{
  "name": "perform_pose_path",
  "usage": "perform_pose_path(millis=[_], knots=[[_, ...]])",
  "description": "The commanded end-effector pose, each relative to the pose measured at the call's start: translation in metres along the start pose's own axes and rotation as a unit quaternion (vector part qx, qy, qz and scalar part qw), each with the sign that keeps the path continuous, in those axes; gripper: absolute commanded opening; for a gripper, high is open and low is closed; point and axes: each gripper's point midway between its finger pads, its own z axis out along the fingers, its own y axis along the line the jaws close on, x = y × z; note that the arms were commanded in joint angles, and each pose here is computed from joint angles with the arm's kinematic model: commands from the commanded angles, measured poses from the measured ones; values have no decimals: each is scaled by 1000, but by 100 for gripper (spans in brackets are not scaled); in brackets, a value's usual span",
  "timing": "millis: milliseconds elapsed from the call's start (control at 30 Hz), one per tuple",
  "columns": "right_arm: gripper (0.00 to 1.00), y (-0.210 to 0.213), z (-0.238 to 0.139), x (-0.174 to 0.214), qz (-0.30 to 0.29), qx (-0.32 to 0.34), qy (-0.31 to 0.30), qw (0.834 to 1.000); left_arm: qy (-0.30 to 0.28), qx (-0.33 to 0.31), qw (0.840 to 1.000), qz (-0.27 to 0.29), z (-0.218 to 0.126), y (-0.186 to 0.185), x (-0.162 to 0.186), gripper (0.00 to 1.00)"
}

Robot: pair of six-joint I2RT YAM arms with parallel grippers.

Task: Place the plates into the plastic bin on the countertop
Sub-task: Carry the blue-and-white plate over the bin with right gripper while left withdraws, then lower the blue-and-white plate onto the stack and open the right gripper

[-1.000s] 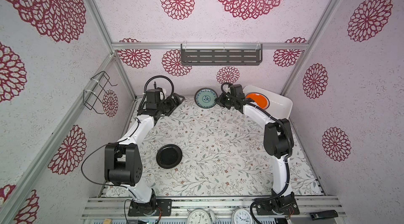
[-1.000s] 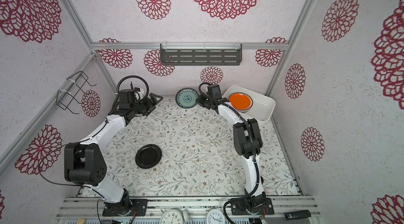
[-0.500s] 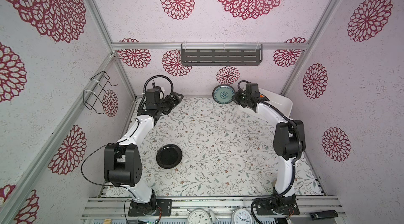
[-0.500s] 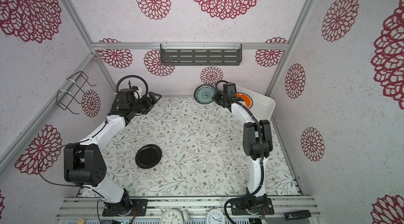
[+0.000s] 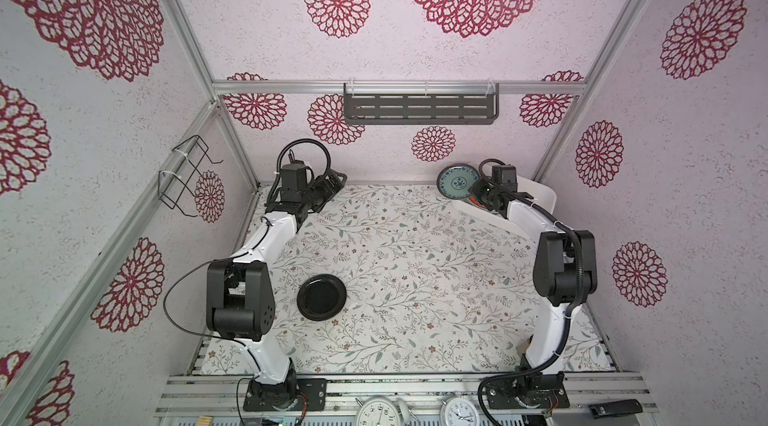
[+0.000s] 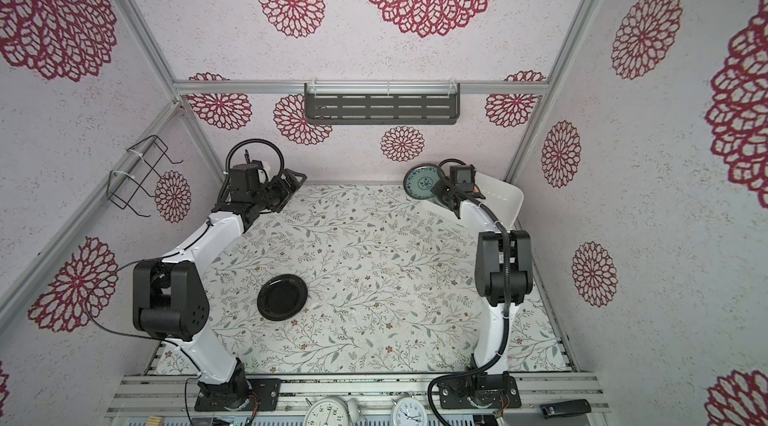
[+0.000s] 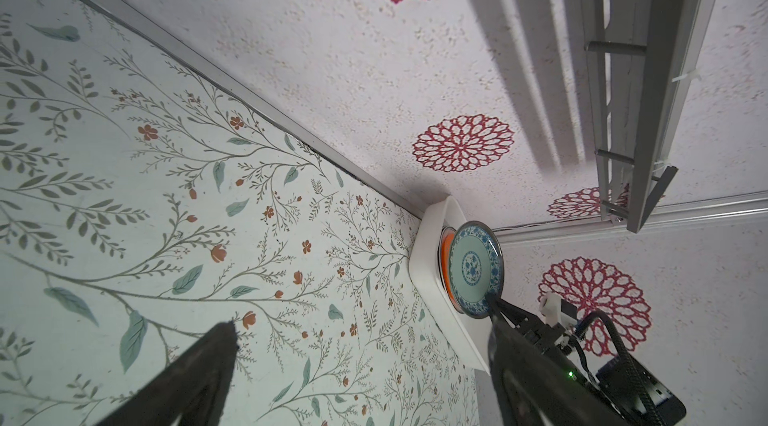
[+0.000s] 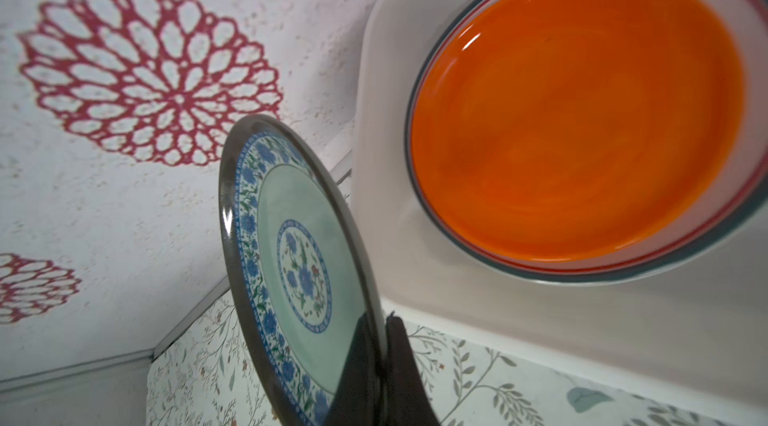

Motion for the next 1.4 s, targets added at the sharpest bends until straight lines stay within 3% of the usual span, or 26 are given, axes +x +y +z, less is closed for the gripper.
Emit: perform_pose_path(millis=[0, 433, 633, 700, 1000, 1367], knots=[[0, 19, -40, -64, 19, -29, -102, 994, -23, 7, 1000, 7, 5, -7, -15, 97], [0, -29, -23, -95, 56, 20, -126, 990, -31, -2, 999, -11, 31, 10, -36, 97], [0, -45, -15, -87, 77, 47, -116, 989, -40, 25, 998, -50, 37, 9, -49, 97], [0, -51, -15, -84, 80, 58, -117, 988, -33, 13, 997, -68, 49, 29, -42, 97], [0, -65, 0, -71, 92, 75, -95, 988, -45, -4, 994, -104, 46, 47, -48, 97], [0, -78, 13, -64, 98, 93, -80, 988, -59, -8, 992, -109, 42, 48, -53, 97]])
